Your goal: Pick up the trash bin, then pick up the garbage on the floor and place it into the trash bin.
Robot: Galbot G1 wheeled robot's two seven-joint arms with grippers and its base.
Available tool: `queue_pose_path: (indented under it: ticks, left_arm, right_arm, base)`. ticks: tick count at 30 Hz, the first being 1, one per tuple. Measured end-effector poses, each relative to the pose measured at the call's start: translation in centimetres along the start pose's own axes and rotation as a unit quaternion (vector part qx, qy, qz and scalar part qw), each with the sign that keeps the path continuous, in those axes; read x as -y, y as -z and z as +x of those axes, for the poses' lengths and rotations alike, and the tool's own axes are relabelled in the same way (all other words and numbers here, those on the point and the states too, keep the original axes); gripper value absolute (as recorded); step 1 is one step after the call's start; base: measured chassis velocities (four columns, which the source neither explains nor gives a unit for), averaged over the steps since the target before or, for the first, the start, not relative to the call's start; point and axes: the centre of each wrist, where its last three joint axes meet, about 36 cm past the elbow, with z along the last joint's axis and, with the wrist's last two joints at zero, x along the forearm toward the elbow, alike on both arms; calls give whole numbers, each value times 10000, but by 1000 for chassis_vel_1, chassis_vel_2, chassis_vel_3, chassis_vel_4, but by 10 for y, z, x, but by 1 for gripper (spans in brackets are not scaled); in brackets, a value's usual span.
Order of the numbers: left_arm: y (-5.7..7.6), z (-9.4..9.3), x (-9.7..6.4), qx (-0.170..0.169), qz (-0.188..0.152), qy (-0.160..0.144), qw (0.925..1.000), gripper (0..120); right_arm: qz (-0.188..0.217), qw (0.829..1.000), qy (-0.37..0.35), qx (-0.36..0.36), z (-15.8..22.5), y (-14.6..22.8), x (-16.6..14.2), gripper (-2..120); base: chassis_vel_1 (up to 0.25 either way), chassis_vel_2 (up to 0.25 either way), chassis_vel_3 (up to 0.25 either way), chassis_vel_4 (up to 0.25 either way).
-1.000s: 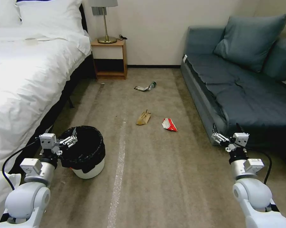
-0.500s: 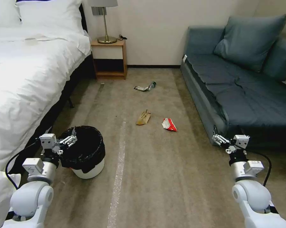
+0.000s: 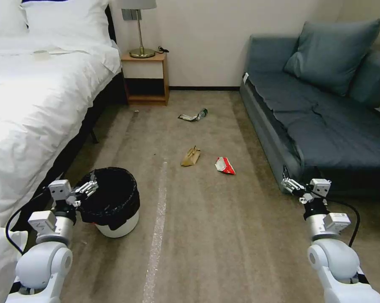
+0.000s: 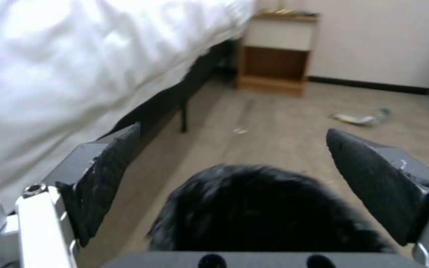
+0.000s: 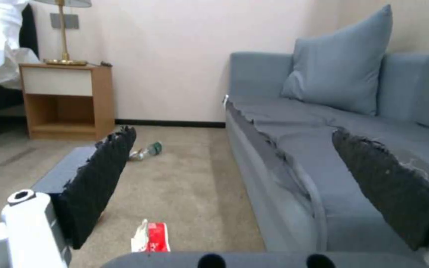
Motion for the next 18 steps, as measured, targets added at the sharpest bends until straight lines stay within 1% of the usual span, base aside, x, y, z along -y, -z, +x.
queue_pose_path:
  ticks: [1, 2, 3, 4, 5, 6, 9, 10, 11, 12, 13, 16, 17, 18]
  left_arm:
    - [2, -2, 3, -274, 318, 405, 9983, 100]
    - [5, -6, 5, -427, 558, 547, 9960, 100]
    - [6, -8, 6, -492, 669, 590, 9948, 100]
    - [6, -8, 6, -492, 669, 590, 9948, 100]
    - [8, -13, 10, -649, 889, 620, 9920, 100]
    - [8, -13, 10, -649, 889, 620, 9920, 100]
    - [13, -22, 19, -949, 1349, 631, 9843, 100]
    - [13, -22, 19, -949, 1349, 631, 9843, 100]
    - [14, -25, 23, -1078, 1506, 646, 9806, 100]
    - [15, -28, 25, -1166, 1582, 672, 9782, 100]
    - [15, -28, 25, -1166, 1582, 672, 9782, 100]
    - [15, -30, 25, -1370, 1652, 817, 9733, 100]
    - [15, -30, 25, -1370, 1652, 817, 9733, 100]
    - [17, -30, 21, -1425, 1640, 937, 9716, 100]
  right_arm:
    - [16, 10000, -7, 9, 0, 1, 2, 100]
    - [28, 10000, -5, 23, 1, 1, 3, 100]
    - [39, 10000, 1, 24, 1, 2, 3, 100]
    - [39, 10000, 1, 24, 1, 2, 3, 100]
    - [66, 10000, 28, 22, 2, 2, 4, 100]
    - [66, 10000, 28, 22, 2, 2, 4, 100]
    - [113, 9999, 65, 22, 5, 1, 4, 100]
    - [113, 9999, 65, 22, 5, 1, 4, 100]
    - [122, 9999, 66, 18, 6, 0, 4, 100]
    - [139, 9999, 79, 6, 8, -2, 3, 100]
    - [139, 9999, 79, 6, 8, -2, 3, 100]
    - [212, 9997, 127, 4, 10, -4, 4, 100]
    - [212, 9997, 127, 4, 10, -4, 4, 100]
    - [240, 9996, 125, 8, 10, -5, 5, 100]
  base:
    - [0, 0, 0, 0]
    - [0, 0, 0, 0]
    - [0, 0, 0, 0]
    - [0, 0, 0, 0]
    - [0, 0, 0, 0]
    - [0, 0, 0, 0]
    - [0, 0, 0, 0]
    - [0, 0, 0, 0]
    - [0, 0, 0, 0]
    - [0, 0, 0, 0]
    - [0, 0, 0, 0]
    - [0, 0, 0, 0]
    - [0, 0, 0, 0]
    - [0, 0, 0, 0]
